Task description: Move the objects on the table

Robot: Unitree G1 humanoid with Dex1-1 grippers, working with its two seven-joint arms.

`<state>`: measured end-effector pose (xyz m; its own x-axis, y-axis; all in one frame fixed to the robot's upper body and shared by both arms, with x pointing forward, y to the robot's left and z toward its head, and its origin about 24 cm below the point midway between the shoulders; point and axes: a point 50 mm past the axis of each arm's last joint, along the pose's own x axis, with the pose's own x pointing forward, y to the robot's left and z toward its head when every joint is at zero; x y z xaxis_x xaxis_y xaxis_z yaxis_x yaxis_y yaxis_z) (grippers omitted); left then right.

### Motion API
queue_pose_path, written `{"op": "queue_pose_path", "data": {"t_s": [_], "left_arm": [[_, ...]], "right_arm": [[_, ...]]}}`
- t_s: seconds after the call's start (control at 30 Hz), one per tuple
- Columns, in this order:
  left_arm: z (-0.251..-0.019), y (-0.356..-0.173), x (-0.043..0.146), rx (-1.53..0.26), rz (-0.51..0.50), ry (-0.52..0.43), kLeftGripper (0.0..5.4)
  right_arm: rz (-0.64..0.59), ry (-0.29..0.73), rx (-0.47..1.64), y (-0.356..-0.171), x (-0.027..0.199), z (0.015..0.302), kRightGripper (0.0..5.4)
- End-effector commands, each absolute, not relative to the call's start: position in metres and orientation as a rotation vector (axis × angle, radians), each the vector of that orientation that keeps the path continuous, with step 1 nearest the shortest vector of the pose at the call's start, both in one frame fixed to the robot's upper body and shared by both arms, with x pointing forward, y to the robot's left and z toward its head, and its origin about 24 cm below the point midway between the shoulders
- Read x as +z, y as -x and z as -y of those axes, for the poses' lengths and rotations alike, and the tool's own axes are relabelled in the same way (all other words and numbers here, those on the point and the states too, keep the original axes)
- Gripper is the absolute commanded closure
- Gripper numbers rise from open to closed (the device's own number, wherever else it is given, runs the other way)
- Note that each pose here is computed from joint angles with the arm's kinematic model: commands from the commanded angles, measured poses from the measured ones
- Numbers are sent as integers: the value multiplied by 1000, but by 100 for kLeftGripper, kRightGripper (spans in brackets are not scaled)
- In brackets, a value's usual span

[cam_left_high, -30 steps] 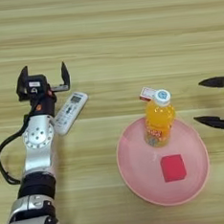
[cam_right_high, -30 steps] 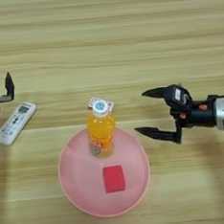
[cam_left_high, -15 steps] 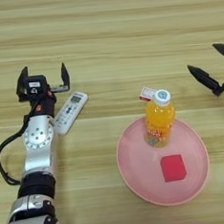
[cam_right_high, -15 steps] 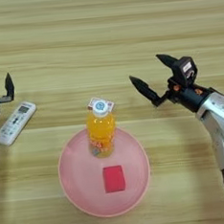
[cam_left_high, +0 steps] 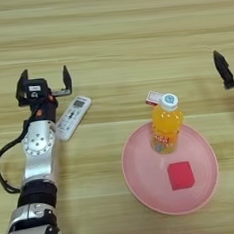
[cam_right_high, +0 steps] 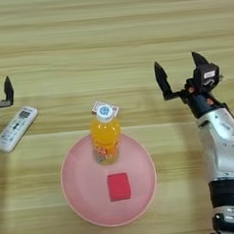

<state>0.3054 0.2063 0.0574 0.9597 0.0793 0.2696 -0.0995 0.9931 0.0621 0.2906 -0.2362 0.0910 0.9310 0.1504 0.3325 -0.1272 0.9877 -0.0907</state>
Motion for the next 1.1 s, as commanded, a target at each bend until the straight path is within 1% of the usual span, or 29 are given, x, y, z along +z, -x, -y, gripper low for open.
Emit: {"op": "queue_pose_path", "data": {"t_s": [0.03,0.13,0.4,0.57,0.63,0.83,1.1], "left_arm": [[-213,-303,61,90,277,-83,0],[-216,-301,64,87,284,-91,0],[-221,-292,73,60,291,-125,0],[-217,-282,76,10,268,-106,0],[-214,-278,77,-12,256,-95,0],[-204,-267,79,-81,205,-112,0],[-191,-261,67,-160,94,-117,0]], "right_arm": [[402,80,73,-296,94,239,2],[406,91,43,-296,91,241,2],[410,59,16,-293,88,234,2],[428,38,1,-292,92,229,2],[440,31,-2,-291,95,227,2],[464,39,-7,-285,103,222,2],[468,18,-25,-283,107,221,2]]}}
